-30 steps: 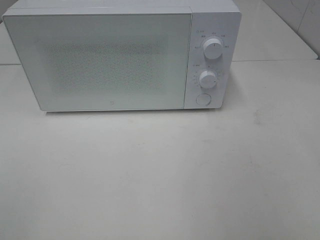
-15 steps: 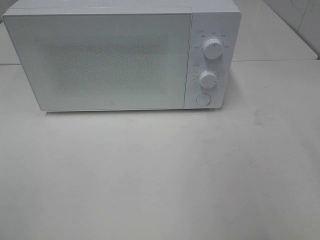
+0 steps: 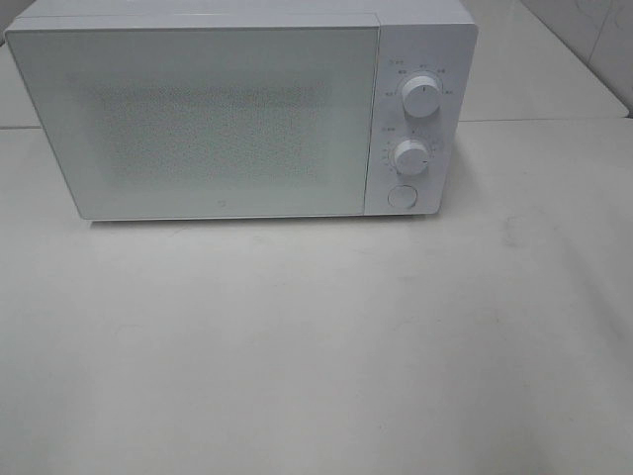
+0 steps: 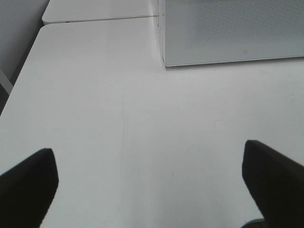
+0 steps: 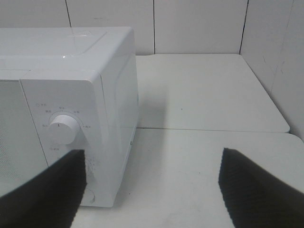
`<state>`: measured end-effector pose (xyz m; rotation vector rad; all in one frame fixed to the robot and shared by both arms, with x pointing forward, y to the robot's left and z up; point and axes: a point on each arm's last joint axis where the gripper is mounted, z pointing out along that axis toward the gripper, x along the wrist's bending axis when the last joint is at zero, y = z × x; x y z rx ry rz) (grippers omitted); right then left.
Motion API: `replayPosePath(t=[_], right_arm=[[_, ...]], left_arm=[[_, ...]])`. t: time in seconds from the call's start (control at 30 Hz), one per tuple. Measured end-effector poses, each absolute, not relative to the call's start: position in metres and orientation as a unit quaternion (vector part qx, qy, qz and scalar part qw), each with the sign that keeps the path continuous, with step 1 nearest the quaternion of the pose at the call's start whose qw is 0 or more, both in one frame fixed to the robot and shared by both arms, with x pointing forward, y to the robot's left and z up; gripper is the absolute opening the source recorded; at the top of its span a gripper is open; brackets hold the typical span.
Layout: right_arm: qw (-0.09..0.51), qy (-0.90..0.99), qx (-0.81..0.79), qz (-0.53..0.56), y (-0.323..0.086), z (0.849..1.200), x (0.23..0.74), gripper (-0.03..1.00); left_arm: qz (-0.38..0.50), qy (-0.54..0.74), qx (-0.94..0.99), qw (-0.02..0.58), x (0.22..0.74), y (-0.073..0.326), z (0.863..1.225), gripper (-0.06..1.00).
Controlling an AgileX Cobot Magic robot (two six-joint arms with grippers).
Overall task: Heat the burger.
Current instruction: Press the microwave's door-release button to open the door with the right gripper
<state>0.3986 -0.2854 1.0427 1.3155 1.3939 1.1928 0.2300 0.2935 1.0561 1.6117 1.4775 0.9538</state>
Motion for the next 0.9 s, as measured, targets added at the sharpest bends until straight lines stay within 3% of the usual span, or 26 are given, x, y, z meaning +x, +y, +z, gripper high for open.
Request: replayPosePath(t=[0.53, 0.9], right_arm=[[0.435, 0.509, 0.577, 0.469, -0.291, 0.986, 0.434, 0.76], [0.446, 0.533, 0.56, 0.45, -0.258, 0.957, 0.447, 0.76]], left_arm=[[0.372, 0.576, 0.628, 0.369, 0.23, 0.293, 1.056, 0.98], [0.372, 0.576, 0.628, 0.369, 0.23, 0.293, 1.056, 0.98]])
